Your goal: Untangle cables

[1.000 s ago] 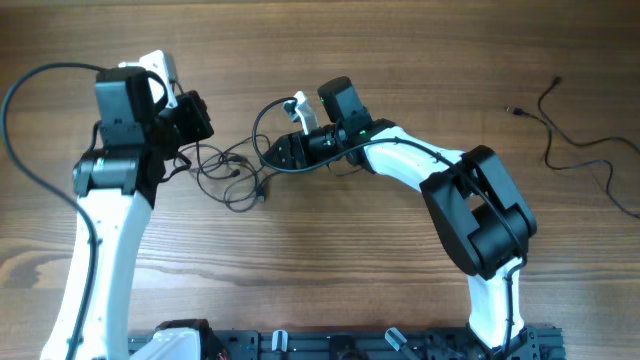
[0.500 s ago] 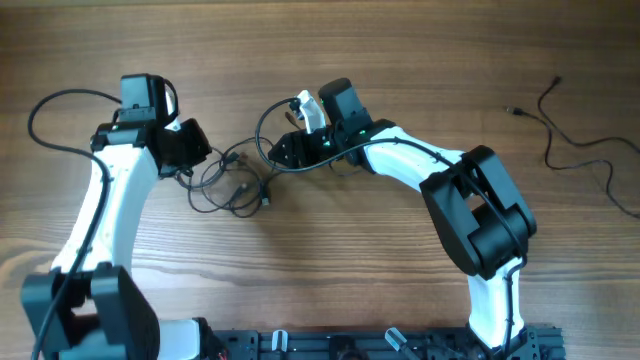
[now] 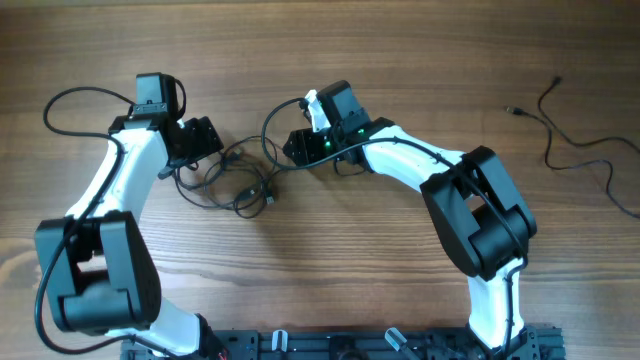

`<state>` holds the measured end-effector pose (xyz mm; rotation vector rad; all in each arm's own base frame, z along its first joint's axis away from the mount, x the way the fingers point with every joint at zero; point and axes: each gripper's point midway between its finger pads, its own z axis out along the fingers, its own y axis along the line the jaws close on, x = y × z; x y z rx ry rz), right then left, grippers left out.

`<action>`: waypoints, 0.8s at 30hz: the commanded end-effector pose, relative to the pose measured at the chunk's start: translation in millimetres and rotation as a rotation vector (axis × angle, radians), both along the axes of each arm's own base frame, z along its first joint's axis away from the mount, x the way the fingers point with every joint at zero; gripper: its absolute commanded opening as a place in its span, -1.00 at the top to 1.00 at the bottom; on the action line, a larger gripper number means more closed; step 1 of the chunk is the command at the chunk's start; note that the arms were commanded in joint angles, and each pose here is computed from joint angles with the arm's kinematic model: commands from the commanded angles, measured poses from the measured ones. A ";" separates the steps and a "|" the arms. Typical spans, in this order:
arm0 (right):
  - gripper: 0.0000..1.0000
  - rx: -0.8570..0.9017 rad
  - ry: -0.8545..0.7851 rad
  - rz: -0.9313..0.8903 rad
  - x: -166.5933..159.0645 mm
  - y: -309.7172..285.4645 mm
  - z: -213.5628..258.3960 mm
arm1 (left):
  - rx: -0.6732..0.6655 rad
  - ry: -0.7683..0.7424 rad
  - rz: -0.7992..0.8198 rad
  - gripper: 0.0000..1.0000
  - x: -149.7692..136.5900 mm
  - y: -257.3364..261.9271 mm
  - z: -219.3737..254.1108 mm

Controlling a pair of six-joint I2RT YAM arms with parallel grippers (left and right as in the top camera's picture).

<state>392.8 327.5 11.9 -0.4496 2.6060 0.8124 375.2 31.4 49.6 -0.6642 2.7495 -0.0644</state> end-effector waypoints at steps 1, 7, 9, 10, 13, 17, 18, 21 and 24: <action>-0.38 -0.254 -0.039 -0.137 11.5 -47.6 -34.0 | 0.015 0.034 0.006 -0.85 -0.6 5.3 -14.2; -0.41 -0.153 -0.062 -0.081 19.4 -30.3 11.6 | -0.025 0.010 -0.006 -0.98 5.5 -1.7 -14.5; -0.38 0.006 -0.088 0.063 10.4 0.9 59.1 | -0.032 -0.012 -0.009 -1.00 10.2 -2.9 -12.5; -0.36 0.083 -0.105 0.137 2.5 14.8 82.8 | -0.031 -0.018 -0.010 -1.00 11.8 -2.7 -12.0; -0.25 0.178 -0.102 0.222 -15.4 35.2 106.9 | -0.031 -0.027 -0.010 -1.00 13.7 -2.6 -11.3; -0.25 0.143 -0.121 0.357 -44.3 56.6 93.5 | -0.031 -0.027 -0.010 -1.00 13.7 -2.6 -11.3; -0.31 0.138 -0.129 0.388 -51.4 61.7 92.2 | -0.031 -0.027 -0.010 -1.00 13.7 -2.6 -11.3; -0.32 0.114 -0.208 0.517 -71.6 77.9 90.1 | -0.030 -0.026 -0.009 -1.00 13.6 -2.5 -11.4; -0.33 0.012 -0.296 0.515 -71.5 85.3 80.7 | -0.030 -0.026 -0.009 -1.00 13.6 -2.5 -11.3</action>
